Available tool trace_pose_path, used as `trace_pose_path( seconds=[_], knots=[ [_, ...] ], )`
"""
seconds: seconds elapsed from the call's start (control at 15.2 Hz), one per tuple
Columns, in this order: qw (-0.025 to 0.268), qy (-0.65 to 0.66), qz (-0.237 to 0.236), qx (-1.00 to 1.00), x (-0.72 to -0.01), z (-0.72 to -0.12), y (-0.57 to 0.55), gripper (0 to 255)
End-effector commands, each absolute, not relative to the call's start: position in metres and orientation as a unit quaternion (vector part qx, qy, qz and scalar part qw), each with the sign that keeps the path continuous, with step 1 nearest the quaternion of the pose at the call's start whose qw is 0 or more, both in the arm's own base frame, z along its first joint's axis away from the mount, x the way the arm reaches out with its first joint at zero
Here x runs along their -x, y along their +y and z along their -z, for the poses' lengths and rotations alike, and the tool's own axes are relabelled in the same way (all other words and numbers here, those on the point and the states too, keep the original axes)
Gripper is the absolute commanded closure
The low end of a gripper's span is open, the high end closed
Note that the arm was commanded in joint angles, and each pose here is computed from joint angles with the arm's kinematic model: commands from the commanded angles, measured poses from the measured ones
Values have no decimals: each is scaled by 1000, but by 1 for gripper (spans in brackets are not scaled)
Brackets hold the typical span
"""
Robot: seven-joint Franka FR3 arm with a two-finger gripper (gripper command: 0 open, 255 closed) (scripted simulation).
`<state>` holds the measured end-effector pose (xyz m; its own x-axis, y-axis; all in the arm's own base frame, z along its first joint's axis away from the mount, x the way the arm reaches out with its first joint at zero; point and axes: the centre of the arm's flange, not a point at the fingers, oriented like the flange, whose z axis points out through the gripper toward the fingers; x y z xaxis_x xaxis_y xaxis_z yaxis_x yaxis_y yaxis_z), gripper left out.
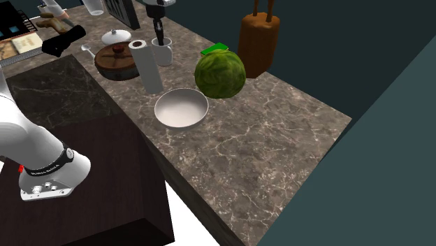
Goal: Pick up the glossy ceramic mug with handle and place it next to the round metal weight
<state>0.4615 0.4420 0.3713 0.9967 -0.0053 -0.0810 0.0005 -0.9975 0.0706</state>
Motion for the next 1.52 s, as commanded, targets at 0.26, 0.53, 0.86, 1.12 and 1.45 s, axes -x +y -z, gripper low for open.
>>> trace_pose_path(
  seconds=[0.26, 0.53, 0.86, 1.12, 1.45],
  knots=[
    [35, -1, 40, -999, -462, -371, 442, 255],
    [35, -1, 40, -999, -462, -371, 442, 0],
    [35, -1, 40, -999, -464, -397, 443, 0],
    [35, -1, 40, -999, -466, -420, 445, 0],
    [35, -1, 40, -999, -466, -420, 445, 0]
  ],
)
